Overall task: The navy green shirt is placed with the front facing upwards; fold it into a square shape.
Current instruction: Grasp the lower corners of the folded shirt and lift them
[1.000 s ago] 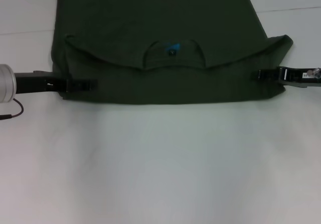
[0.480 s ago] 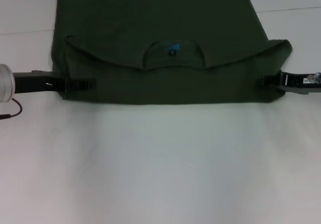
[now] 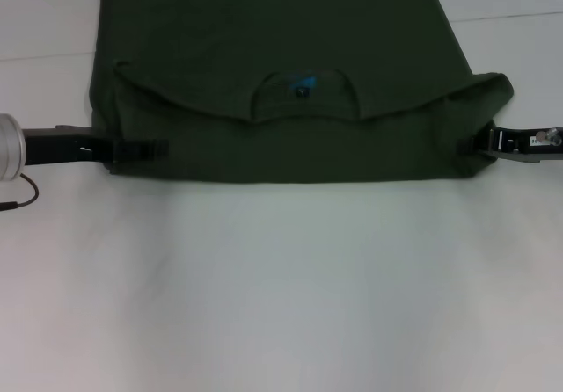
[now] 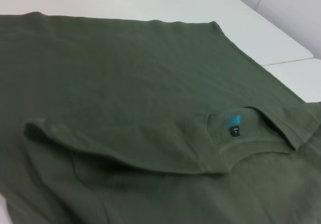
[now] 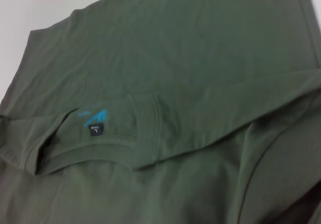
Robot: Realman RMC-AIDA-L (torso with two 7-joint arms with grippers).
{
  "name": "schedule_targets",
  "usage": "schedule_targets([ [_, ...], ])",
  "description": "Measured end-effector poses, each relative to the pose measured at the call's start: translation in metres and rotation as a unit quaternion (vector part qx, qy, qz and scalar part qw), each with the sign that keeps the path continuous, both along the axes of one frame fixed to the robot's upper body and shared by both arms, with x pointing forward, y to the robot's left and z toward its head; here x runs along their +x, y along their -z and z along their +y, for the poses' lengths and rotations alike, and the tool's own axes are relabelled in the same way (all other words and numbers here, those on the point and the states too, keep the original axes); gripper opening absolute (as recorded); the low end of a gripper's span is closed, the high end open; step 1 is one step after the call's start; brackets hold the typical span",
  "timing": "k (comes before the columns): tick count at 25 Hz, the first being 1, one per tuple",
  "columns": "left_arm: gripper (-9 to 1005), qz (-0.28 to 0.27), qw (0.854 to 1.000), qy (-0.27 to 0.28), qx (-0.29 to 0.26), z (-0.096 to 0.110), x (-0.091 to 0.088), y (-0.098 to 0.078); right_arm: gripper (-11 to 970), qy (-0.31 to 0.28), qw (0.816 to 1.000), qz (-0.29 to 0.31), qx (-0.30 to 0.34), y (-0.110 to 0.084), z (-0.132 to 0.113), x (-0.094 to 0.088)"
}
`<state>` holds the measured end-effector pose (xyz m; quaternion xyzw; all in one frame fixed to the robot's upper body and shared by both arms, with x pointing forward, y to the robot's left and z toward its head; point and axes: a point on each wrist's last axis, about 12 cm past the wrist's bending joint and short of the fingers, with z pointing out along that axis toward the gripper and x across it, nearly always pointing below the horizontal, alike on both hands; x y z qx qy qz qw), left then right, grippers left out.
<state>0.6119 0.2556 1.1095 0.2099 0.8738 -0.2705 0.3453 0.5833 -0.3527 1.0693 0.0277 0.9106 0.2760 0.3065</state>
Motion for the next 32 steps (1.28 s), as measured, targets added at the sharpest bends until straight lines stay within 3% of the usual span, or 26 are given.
schedule_targets([
  [5, 907, 0.006, 1.0, -0.001, 0.0, 0.004, -0.002, 0.001, 86, 0.002, 1.0, -0.001, 0.0, -0.001, -0.001, 0.0],
  [8, 907, 0.014, 1.0, 0.004, 0.0, 0.005, -0.004, 0.002, 35, 0.006, 1.0, -0.002, 0.003, -0.002, -0.003, 0.0],
  [19, 904, 0.052, 0.998, 0.014, 0.03, 0.002, 0.0, 0.006, 34, 0.013, 1.0, -0.008, 0.004, -0.005, -0.008, 0.0],
  [32, 895, 0.027, 0.997, -0.022, 0.063, -0.001, 0.012, 0.015, 35, 0.012, 1.0, -0.008, 0.005, -0.006, -0.009, 0.0],
])
